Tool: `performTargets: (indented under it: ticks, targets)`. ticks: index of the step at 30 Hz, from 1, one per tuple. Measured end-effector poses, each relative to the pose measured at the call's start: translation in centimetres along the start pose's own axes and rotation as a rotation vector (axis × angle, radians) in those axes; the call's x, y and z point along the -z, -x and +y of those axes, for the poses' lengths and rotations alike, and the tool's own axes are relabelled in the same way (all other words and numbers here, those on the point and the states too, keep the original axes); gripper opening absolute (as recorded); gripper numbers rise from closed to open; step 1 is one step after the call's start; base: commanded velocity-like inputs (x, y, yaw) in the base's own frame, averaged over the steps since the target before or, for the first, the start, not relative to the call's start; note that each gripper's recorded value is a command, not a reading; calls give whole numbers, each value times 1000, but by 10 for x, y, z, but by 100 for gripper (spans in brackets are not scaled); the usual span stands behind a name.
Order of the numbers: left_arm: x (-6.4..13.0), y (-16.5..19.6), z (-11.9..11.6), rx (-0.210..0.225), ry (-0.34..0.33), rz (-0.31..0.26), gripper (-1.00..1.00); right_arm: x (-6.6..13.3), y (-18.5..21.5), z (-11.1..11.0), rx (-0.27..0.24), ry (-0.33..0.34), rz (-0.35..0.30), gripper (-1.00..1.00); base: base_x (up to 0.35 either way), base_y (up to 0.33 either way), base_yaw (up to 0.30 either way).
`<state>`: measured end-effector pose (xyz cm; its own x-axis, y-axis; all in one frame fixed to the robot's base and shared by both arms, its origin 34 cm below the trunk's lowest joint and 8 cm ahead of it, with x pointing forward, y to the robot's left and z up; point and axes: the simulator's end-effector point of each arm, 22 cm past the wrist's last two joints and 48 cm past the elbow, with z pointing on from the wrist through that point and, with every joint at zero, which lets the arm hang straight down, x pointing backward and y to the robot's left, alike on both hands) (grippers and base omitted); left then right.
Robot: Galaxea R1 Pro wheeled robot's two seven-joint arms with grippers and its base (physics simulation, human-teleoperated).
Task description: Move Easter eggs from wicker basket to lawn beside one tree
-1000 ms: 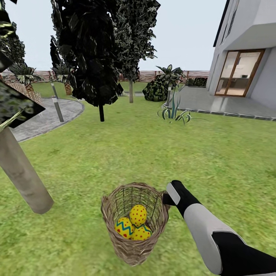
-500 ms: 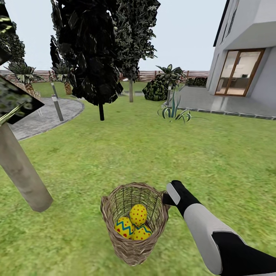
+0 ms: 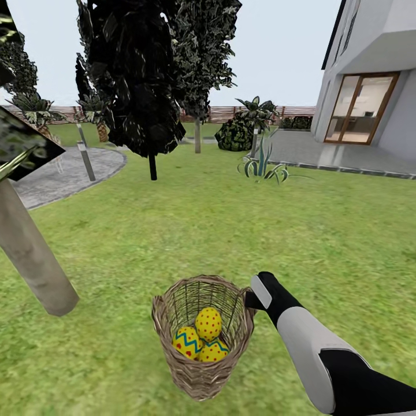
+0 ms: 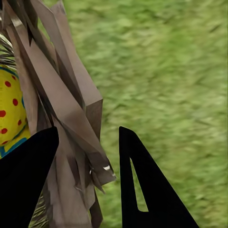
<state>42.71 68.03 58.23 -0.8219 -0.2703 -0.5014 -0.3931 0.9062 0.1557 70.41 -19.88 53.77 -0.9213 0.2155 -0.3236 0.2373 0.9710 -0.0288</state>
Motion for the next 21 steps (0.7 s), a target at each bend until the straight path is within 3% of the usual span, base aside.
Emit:
performTargets:
  ticks: [21]
  targets:
    - [-35, -31, -3, 1, 1, 1, 100, -39, -22, -1, -1, 1, -2, -100, 0, 0, 0]
